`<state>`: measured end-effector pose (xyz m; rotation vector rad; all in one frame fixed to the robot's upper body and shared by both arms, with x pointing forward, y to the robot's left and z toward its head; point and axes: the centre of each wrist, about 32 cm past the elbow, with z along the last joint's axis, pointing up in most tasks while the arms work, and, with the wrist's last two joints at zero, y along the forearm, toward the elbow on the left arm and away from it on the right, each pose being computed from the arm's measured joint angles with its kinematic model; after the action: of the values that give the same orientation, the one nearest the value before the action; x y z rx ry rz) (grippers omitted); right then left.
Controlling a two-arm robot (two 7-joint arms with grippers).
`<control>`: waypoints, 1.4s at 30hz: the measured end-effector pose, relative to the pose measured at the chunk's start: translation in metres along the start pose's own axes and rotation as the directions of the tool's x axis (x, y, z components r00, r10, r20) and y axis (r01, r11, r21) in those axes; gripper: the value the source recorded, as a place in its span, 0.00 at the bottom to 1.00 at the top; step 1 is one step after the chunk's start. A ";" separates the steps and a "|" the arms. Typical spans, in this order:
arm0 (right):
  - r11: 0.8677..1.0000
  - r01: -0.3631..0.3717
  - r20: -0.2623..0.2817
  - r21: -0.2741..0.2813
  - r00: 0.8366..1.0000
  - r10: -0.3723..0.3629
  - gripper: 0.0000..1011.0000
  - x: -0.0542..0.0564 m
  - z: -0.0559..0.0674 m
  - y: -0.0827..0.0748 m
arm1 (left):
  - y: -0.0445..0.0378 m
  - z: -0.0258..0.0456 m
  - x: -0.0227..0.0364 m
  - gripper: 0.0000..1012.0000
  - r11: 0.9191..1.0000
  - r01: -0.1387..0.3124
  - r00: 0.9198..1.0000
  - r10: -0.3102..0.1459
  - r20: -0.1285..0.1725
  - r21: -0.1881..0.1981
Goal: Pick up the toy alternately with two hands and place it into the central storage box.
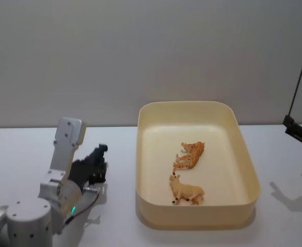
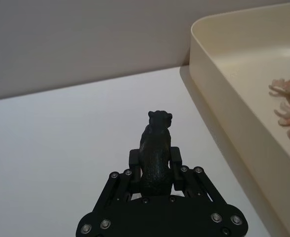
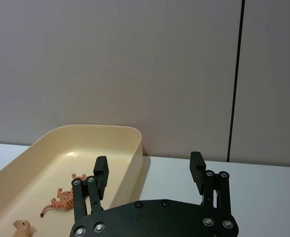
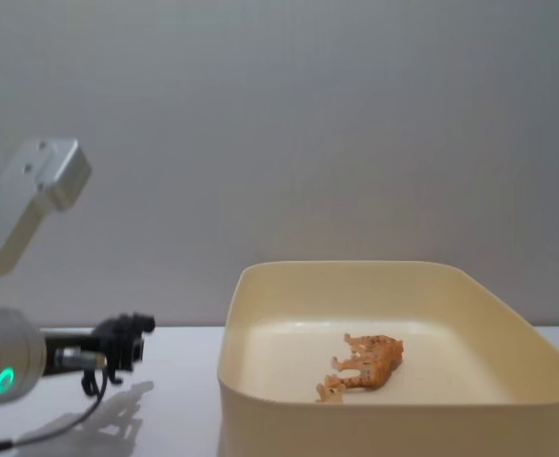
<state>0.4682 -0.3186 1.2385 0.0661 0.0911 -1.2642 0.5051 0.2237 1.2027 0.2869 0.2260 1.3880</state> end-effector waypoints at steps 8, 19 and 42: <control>1.000 0.000 0.000 0.000 1.000 0.000 0.99 0.000 0.000 0.000 | 0.0044 0.0273 -0.0035 0.32 0.997 0.014 0.999 -0.010 0.050 -0.078; 1.000 0.000 0.000 0.000 1.000 0.000 0.99 0.000 0.000 0.000 | 0.0043 0.0539 -0.0102 0.32 0.986 0.115 0.988 -0.101 0.120 -0.119; 1.000 0.000 0.000 0.000 1.000 0.000 0.99 0.000 0.000 0.000 | -0.0267 0.0822 -0.0409 0.32 0.910 0.412 0.882 -0.382 0.276 -0.054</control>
<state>0.4682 -0.3186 1.2385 0.0662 0.0911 -1.2642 0.5496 0.1738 1.2710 0.3064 -0.0137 0.9378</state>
